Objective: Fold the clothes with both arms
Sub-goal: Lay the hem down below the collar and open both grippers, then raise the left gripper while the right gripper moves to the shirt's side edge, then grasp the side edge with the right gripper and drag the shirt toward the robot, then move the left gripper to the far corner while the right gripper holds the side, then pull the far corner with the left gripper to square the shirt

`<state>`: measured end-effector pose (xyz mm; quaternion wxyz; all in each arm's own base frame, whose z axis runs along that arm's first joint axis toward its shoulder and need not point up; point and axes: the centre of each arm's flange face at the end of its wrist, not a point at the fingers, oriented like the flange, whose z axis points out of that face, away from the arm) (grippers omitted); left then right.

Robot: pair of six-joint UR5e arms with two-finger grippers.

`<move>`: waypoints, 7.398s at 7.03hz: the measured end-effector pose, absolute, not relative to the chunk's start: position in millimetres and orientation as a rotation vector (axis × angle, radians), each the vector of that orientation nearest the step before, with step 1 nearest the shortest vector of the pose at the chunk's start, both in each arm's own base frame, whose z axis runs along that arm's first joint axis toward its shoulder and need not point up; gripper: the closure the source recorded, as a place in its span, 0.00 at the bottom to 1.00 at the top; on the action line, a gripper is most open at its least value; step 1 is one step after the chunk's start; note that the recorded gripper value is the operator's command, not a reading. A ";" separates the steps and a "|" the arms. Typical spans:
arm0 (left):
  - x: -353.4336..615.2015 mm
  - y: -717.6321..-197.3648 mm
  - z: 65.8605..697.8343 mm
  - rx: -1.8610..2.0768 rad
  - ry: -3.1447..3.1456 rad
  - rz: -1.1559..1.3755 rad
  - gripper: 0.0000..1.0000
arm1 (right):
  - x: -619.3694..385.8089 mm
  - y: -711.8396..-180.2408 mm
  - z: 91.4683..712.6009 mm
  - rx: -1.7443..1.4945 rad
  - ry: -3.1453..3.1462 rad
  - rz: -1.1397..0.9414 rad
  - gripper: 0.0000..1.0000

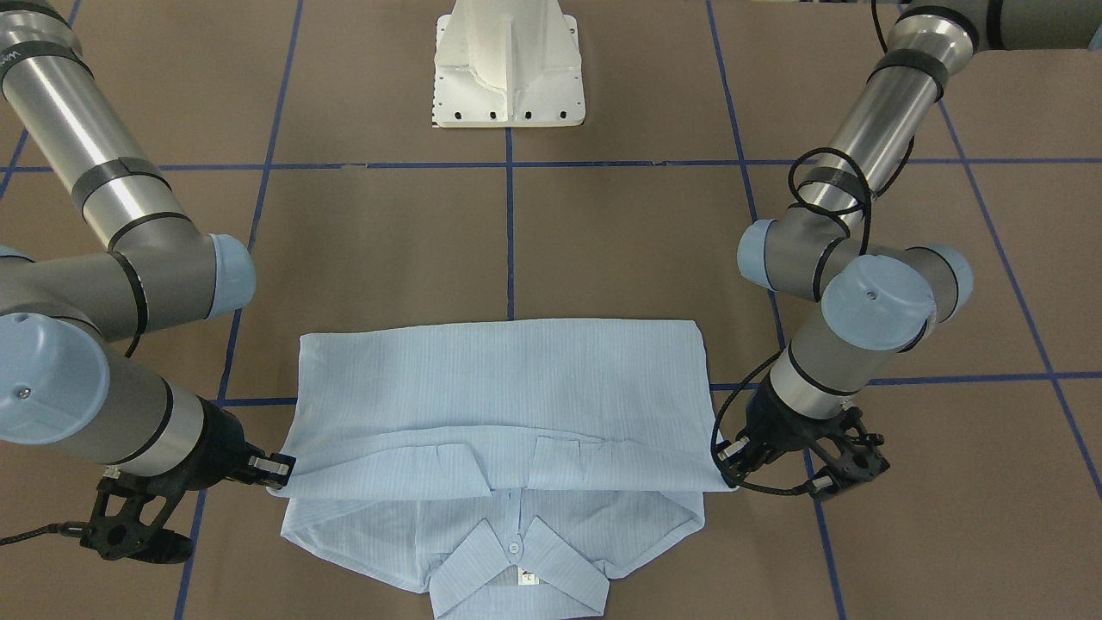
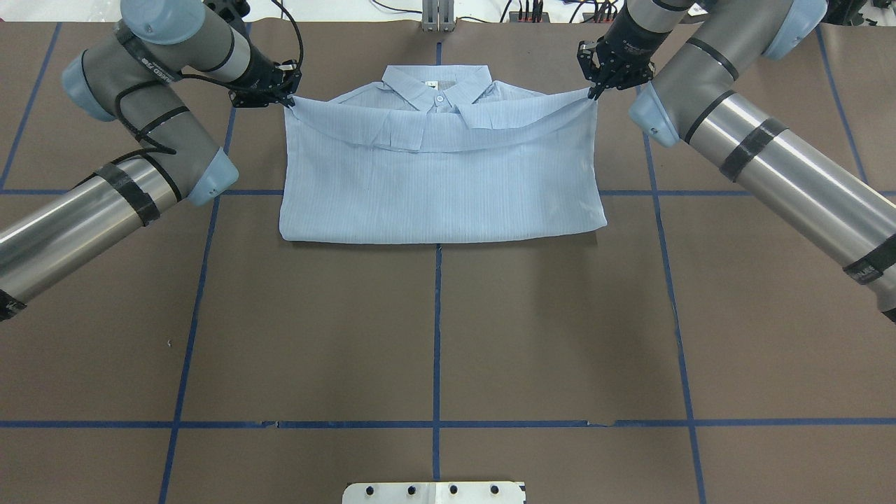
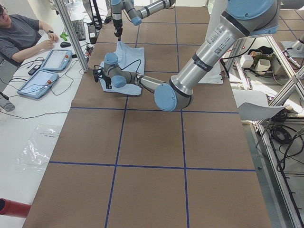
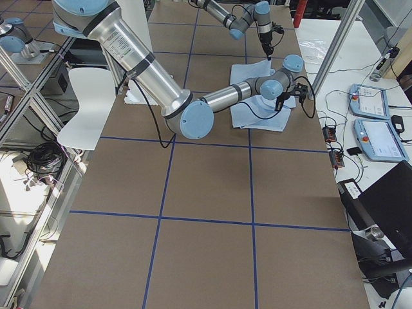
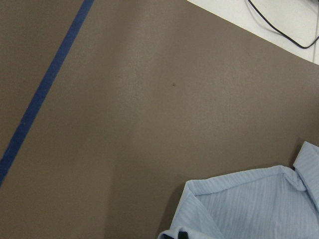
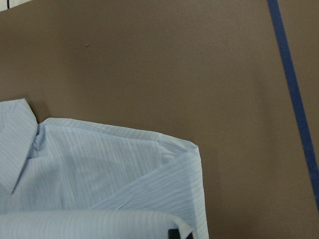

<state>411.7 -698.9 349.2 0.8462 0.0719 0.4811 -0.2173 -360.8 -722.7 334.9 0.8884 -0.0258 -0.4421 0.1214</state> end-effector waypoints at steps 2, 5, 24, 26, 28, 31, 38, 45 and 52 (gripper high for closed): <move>411.6 -700.1 346.8 0.154 1.017 -0.458 1.00 | -361.0 -723.5 335.7 -0.051 -0.916 0.248 1.00; 412.3 -701.8 339.8 0.163 1.023 -0.459 0.01 | -364.6 -721.4 338.5 -0.035 -0.906 0.246 0.00; 397.0 -696.7 348.0 0.190 1.018 -0.483 0.11 | -390.3 -503.8 402.9 0.047 -0.963 0.024 1.00; 395.8 -695.3 342.6 0.192 1.026 -0.490 0.11 | -336.6 -435.1 415.2 0.017 -0.990 -0.006 1.00; 395.1 -694.0 339.0 0.193 1.031 -0.502 0.11 | -302.0 -347.3 419.3 -0.046 -1.001 -0.089 1.00; 393.8 -689.2 330.3 0.199 1.047 -0.522 0.11 | -338.2 -213.0 394.7 -0.213 -1.014 -0.349 1.00; 444.7 -615.9 278.3 0.148 1.074 -0.443 0.01 | -367.0 -209.2 315.9 -0.133 -1.143 -0.297 0.00; 585.0 -418.9 234.3 -0.130 1.007 -0.421 0.14 | -271.9 -334.7 295.4 0.113 -1.181 0.017 0.00; 589.1 -400.8 233.0 -0.157 0.991 -0.402 1.00 | -267.2 -336.5 294.1 0.121 -1.183 0.025 0.00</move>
